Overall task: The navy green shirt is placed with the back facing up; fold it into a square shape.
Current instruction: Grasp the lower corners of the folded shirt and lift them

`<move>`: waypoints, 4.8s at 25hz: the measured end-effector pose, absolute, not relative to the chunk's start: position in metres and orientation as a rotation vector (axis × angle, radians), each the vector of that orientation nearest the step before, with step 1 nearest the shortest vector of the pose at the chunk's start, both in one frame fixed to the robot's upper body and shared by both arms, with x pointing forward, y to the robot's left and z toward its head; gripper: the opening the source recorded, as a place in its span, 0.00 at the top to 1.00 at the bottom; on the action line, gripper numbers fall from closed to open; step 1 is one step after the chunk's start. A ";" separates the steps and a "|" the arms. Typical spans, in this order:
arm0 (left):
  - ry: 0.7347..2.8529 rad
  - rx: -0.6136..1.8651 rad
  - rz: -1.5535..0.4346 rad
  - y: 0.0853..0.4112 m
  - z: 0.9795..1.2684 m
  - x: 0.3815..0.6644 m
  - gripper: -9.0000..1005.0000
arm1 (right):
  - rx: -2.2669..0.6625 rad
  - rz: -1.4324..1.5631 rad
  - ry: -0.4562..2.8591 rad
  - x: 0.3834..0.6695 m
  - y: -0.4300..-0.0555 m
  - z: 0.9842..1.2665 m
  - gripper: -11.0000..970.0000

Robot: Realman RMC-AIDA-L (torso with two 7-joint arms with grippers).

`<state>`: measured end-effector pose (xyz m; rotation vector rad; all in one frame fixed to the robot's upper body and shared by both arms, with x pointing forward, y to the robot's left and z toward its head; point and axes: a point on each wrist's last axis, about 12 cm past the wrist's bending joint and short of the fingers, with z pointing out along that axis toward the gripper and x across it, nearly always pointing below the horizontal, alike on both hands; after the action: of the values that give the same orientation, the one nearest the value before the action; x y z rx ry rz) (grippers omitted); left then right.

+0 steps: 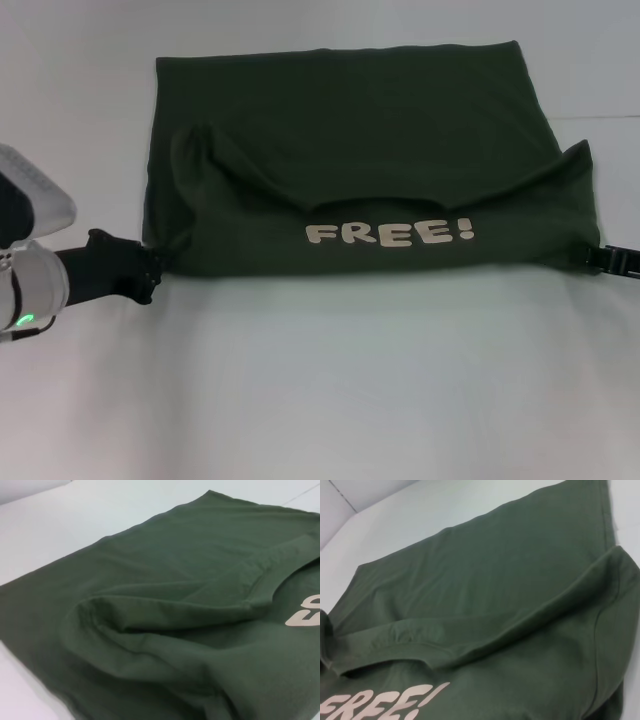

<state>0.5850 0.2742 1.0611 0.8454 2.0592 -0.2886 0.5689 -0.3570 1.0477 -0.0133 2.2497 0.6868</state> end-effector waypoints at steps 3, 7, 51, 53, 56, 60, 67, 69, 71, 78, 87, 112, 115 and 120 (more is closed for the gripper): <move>2.068 0.826 -0.311 0.279 1.059 0.580 0.99 | -0.013 0.684 2.251 0.565 -0.362 1.048 0.91; 2.077 0.818 -0.331 0.283 1.057 0.575 0.99 | -0.031 0.696 2.253 0.561 -0.366 1.048 0.91; 2.072 0.836 -0.368 0.279 1.057 0.574 0.99 | -0.133 0.767 2.261 0.544 -0.376 1.054 0.74; 2.072 0.836 -0.368 0.279 1.057 0.574 0.99 | -0.128 0.766 2.260 0.544 -0.377 1.054 0.72; 2.073 0.836 -0.368 0.279 1.057 0.574 0.99 | -0.123 0.767 2.257 0.544 -0.378 1.054 0.69; 2.072 0.842 -0.370 0.278 1.057 0.574 0.99 | -0.108 0.763 2.249 0.544 -0.378 1.054 0.68; 2.072 0.848 -0.371 0.277 1.057 0.574 0.99 | -0.083 0.762 2.234 0.545 -0.380 1.055 0.69; 2.072 0.848 -0.371 0.277 1.057 0.574 0.99 | -0.082 0.763 2.234 0.545 -0.380 1.055 0.70; 2.072 0.848 -0.371 0.277 1.057 0.574 0.99 | -0.079 0.764 2.236 0.545 -0.380 1.054 0.71; 2.072 0.847 -0.371 0.277 1.057 0.574 0.99 | -0.086 0.783 2.237 0.542 -0.378 1.054 0.92; 2.075 0.821 -0.362 0.280 1.057 0.574 0.99 | -0.108 0.779 2.249 0.537 -0.381 1.052 0.93; 2.058 0.768 -0.492 0.289 1.067 0.564 0.99 | -0.236 0.842 2.231 0.520 -0.380 1.051 0.93; 2.053 0.734 -0.559 0.295 1.069 0.556 0.99 | -0.260 0.852 2.226 0.515 -0.380 1.050 0.93; 2.046 0.666 -0.649 0.309 1.069 0.538 0.99 | -0.306 0.876 2.211 0.507 -0.381 1.052 0.93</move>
<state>0.5380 0.3093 1.0689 0.6658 2.0456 -0.6491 0.5066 -0.3814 1.0519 -0.3057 2.2113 0.8763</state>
